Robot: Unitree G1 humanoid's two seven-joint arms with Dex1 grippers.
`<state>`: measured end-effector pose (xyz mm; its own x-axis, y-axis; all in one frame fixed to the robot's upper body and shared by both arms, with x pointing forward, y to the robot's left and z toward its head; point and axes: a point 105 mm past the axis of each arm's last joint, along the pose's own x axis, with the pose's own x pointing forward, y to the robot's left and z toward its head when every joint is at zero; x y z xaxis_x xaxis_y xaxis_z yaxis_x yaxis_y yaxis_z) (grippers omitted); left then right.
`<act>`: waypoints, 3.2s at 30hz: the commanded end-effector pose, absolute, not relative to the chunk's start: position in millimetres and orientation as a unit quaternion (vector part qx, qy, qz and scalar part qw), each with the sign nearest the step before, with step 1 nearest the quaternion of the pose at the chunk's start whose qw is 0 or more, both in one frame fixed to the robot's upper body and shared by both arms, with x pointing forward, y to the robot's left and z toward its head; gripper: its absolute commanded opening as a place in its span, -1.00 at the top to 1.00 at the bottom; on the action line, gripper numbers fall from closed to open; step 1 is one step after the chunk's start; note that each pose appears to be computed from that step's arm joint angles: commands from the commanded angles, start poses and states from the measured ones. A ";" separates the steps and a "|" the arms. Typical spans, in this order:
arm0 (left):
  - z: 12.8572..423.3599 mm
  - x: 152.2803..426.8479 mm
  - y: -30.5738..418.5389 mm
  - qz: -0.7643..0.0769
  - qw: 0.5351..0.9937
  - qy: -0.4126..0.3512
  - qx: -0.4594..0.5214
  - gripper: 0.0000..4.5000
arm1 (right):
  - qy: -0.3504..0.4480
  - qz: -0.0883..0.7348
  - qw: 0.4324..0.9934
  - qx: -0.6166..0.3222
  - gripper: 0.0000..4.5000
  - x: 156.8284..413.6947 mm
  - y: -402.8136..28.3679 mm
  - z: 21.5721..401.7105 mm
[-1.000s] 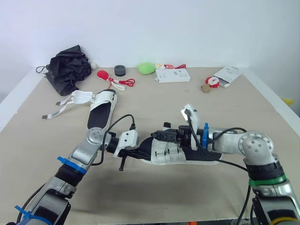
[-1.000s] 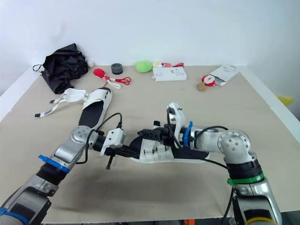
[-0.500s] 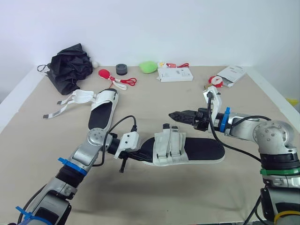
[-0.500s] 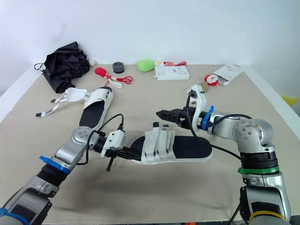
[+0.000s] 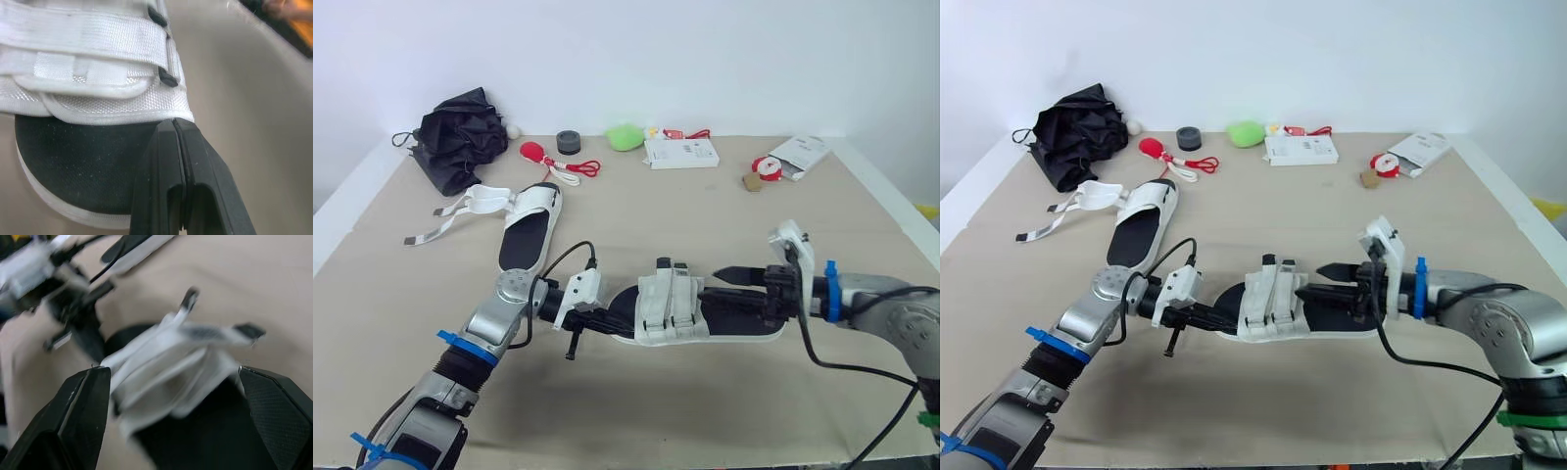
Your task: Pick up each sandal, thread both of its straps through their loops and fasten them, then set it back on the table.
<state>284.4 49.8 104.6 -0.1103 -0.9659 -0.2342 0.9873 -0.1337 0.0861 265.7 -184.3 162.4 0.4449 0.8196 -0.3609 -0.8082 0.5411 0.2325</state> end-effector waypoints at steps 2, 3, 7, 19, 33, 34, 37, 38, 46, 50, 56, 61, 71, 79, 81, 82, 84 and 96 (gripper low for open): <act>154.6 289.6 55.3 -0.735 0.670 -0.030 0.102 1.00 | 0.202 0.487 0.849 -0.039 -0.99 249.5 -198.2 173.9; 160.5 290.3 56.8 -0.732 0.674 -0.036 0.096 1.00 | 0.207 0.488 0.847 -0.040 -0.99 246.1 -199.8 172.0; 182.1 289.7 67.6 -0.722 0.687 -0.049 0.072 1.00 | 0.224 0.484 0.845 -0.044 -0.99 237.3 -202.3 162.4; 153.5 267.1 126.7 -0.709 0.698 0.032 0.095 1.00 | 0.241 0.496 0.834 -0.028 -0.99 246.3 -169.1 119.3; 157.7 268.8 137.9 -0.656 0.754 -0.010 0.034 1.00 | 0.221 0.532 0.817 -0.018 0.47 253.4 -150.1 121.5; 157.1 266.4 137.4 -0.656 0.754 -0.013 0.031 1.00 | 0.221 0.535 0.815 -0.016 0.61 252.1 -150.1 121.3; 158.2 261.8 133.5 -0.660 0.750 -0.025 0.022 1.00 | 0.224 0.534 0.815 -0.013 0.97 251.6 -151.5 118.7; 160.3 261.8 131.4 -0.661 0.750 -0.032 0.022 1.00 | 0.225 0.529 0.818 -0.013 0.97 252.9 -152.7 117.4; 171.0 275.7 120.5 -0.641 0.764 -0.069 0.023 1.00 | 0.125 0.334 0.934 -0.005 0.97 317.7 -210.2 151.7; 165.7 286.5 115.7 -0.615 0.785 -0.074 0.024 1.00 | 0.069 0.113 0.991 -0.004 0.97 355.4 -286.6 186.0; 167.4 295.1 100.5 -0.600 0.796 -0.083 0.001 1.00 | 0.079 0.031 0.996 0.004 0.97 378.0 -303.8 183.7; 171.9 294.1 88.8 -0.607 0.789 -0.094 -0.012 1.00 | 0.095 0.043 0.994 0.010 0.02 393.1 -293.3 170.2; 177.6 299.3 89.8 -0.579 0.808 -0.102 -0.034 1.00 | 0.064 0.012 0.997 0.035 -0.87 376.3 -341.6 204.6; 181.0 318.6 106.1 -0.510 0.854 -0.084 -0.060 1.00 | 0.077 0.183 0.980 0.000 -0.87 315.7 -300.8 217.3; 179.5 331.6 115.1 -0.469 0.878 -0.077 -0.055 1.00 | 0.070 0.229 0.971 0.004 -0.87 302.4 -285.6 221.5; 178.7 337.4 119.6 -0.449 0.889 -0.075 -0.054 1.00 | 0.061 0.248 0.967 0.007 -0.87 297.6 -278.4 225.1; 176.9 351.6 132.0 -0.399 0.913 -0.073 -0.045 1.00 | 0.035 0.298 0.954 0.012 -0.87 288.1 -256.0 234.0; 160.2 369.4 164.6 -0.258 0.962 -0.041 -0.078 1.00 | 0.045 0.491 0.870 0.016 -0.87 255.8 -139.7 204.6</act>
<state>376.2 171.3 147.5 0.8871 -0.4551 0.0776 0.4616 0.8736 -0.1542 256.8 -140.3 199.4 0.5100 0.8562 -0.0831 -0.8495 0.5165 0.1078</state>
